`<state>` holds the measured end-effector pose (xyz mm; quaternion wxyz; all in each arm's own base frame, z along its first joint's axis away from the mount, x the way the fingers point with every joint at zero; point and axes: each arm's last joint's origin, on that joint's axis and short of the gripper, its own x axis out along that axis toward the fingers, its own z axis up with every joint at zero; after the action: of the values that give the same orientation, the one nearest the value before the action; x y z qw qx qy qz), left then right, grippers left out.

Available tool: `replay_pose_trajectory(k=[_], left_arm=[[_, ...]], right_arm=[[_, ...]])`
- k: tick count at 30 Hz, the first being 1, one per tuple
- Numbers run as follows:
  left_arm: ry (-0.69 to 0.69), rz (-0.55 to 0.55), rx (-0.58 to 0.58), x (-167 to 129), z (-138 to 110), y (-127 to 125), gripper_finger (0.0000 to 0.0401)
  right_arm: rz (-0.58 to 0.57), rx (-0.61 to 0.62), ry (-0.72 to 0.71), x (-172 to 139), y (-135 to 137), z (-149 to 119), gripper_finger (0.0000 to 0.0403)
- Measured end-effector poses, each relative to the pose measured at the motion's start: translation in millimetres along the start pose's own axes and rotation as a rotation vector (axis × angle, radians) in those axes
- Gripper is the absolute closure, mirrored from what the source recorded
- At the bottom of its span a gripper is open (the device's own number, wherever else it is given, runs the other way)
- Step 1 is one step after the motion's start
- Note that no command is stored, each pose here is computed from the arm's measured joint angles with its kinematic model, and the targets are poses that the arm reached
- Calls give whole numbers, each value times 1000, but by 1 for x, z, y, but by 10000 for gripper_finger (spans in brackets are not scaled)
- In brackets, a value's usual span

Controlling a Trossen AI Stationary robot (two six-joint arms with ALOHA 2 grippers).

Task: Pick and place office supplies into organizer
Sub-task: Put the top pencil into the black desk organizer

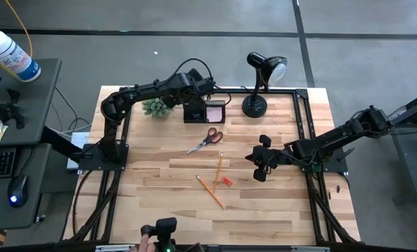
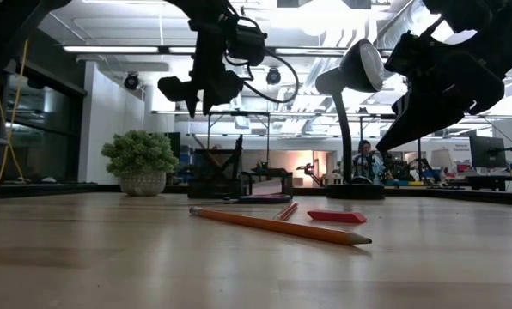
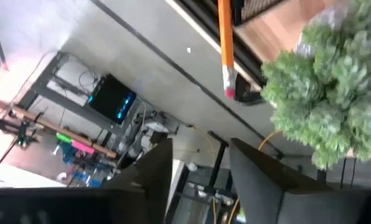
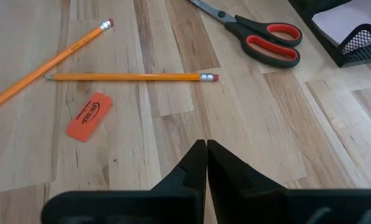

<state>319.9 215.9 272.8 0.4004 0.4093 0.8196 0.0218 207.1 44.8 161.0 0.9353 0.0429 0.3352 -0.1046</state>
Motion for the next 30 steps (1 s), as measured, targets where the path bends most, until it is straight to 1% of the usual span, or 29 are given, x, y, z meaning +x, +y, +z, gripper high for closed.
replay_pose_trajectory(k=[2,4,6,8,11,16,18,19,22,26,30], left_arm=[[12,-12,-2,-2,-3,-1,233],[14,-17,-38,-7,-9,0,221],[1,-27,-103,-13,-16,2,214],[-54,-49,-207,-22,-24,5,214],[-204,-130,-373,-39,-38,9,221],[-509,-294,-673,-69,-54,16,242],[-612,-354,-755,-82,-56,17,249],[-649,-368,-776,-89,-56,17,253],[-712,-363,-775,-113,-47,12,263],[-759,-347,-696,-144,-27,-3,273],[-801,-330,-629,-173,-2,-21,280]], right_arm=[[0,0,1,0,0,0,396],[-1,-1,1,0,0,0,396],[-1,-1,3,0,0,0,396],[-2,-2,5,0,0,-1,396],[-4,-3,12,0,0,-1,396],[-6,0,18,0,-1,-2,396],[-6,1,18,0,-1,-2,396],[-6,8,18,0,-1,-2,396],[-7,48,17,0,-1,-2,396],[-16,85,13,0,-1,-2,396],[-17,85,12,0,-1,-2,396]])
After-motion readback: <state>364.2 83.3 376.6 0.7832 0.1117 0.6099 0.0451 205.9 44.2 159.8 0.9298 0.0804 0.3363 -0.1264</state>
